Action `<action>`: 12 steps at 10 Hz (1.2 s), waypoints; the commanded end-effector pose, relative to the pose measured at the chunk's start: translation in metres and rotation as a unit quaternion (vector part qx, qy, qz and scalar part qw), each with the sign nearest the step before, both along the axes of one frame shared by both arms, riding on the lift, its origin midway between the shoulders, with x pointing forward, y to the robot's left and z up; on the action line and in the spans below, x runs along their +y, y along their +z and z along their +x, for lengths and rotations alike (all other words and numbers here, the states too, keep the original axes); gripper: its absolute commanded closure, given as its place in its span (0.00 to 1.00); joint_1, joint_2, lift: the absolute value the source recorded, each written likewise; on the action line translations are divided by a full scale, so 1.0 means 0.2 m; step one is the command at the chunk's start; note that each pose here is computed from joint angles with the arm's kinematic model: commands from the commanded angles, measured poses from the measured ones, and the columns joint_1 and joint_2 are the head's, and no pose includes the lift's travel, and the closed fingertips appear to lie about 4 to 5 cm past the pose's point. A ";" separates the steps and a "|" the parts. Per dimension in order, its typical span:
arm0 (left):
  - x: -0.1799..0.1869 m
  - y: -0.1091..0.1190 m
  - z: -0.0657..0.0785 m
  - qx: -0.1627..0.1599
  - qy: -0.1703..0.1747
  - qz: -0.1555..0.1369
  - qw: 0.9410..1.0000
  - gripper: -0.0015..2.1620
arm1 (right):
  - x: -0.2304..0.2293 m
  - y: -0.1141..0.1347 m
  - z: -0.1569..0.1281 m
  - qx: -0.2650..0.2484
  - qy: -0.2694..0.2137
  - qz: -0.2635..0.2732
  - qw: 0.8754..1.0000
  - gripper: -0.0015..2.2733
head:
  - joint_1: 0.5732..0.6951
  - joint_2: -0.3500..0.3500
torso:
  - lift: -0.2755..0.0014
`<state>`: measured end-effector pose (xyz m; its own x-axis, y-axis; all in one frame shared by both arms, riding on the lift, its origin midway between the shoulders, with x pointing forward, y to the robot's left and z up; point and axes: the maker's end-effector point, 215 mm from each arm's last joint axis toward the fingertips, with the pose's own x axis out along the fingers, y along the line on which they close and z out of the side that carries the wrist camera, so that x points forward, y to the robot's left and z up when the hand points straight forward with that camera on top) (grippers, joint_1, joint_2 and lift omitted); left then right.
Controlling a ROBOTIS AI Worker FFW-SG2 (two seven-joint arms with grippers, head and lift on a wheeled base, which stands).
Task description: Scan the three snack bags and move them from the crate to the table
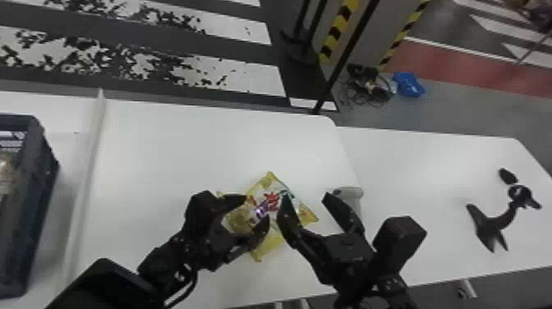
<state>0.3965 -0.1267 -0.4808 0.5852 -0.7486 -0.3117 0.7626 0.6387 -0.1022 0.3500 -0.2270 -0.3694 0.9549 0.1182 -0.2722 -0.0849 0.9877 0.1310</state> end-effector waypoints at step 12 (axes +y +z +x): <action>1.69 0.73 0.12 -0.084 0.334 -0.068 0.936 0.03 | 0.45 -0.70 -0.25 0.137 0.128 -0.175 0.967 0.05 | 1.00 0.60 | 0.77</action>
